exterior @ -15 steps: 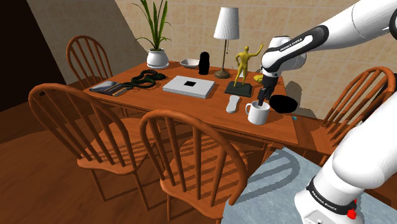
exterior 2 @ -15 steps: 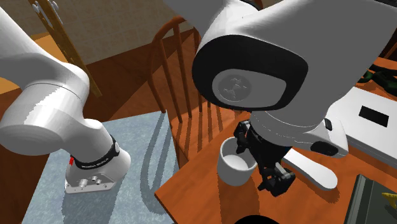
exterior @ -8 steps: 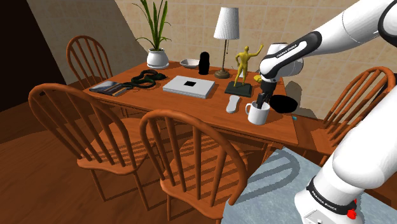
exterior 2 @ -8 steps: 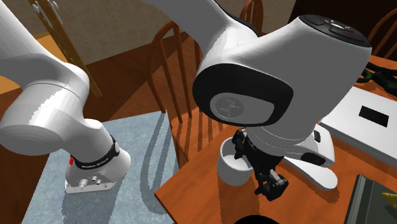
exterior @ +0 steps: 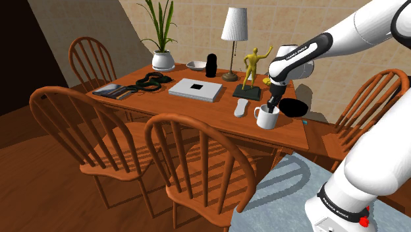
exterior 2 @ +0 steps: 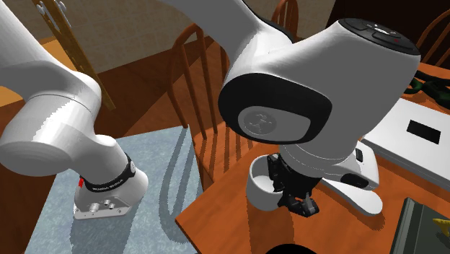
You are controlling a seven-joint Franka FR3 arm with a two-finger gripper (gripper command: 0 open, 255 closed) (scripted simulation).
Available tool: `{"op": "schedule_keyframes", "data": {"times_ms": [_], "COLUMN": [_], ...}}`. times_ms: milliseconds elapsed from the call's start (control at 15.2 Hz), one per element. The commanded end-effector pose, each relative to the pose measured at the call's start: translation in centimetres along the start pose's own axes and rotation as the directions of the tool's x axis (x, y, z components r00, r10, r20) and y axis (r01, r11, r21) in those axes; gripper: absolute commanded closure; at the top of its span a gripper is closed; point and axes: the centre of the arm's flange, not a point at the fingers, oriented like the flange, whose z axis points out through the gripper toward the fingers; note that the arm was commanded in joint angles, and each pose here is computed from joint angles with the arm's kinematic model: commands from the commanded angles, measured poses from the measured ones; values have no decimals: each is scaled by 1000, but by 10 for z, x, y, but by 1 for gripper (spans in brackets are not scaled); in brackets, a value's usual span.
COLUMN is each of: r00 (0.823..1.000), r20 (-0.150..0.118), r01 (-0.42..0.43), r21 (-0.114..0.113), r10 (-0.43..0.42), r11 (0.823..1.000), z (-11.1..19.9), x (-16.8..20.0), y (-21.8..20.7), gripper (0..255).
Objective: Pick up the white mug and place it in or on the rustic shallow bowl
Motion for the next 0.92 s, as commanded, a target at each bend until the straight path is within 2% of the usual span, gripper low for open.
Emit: {"op": "schedule_keyframes", "data": {"times_ms": [0,396,858], "r00": [1000,1000,1000], "r20": [0,0,0], "r01": [0,0,0], "r21": [0,0,0], "r10": [0,0,0], "r11": [1000,1000,1000], "z": [0,0,-37], "x": [0,0,-1], "y": [0,0,0], "gripper": [255,255,255]}}
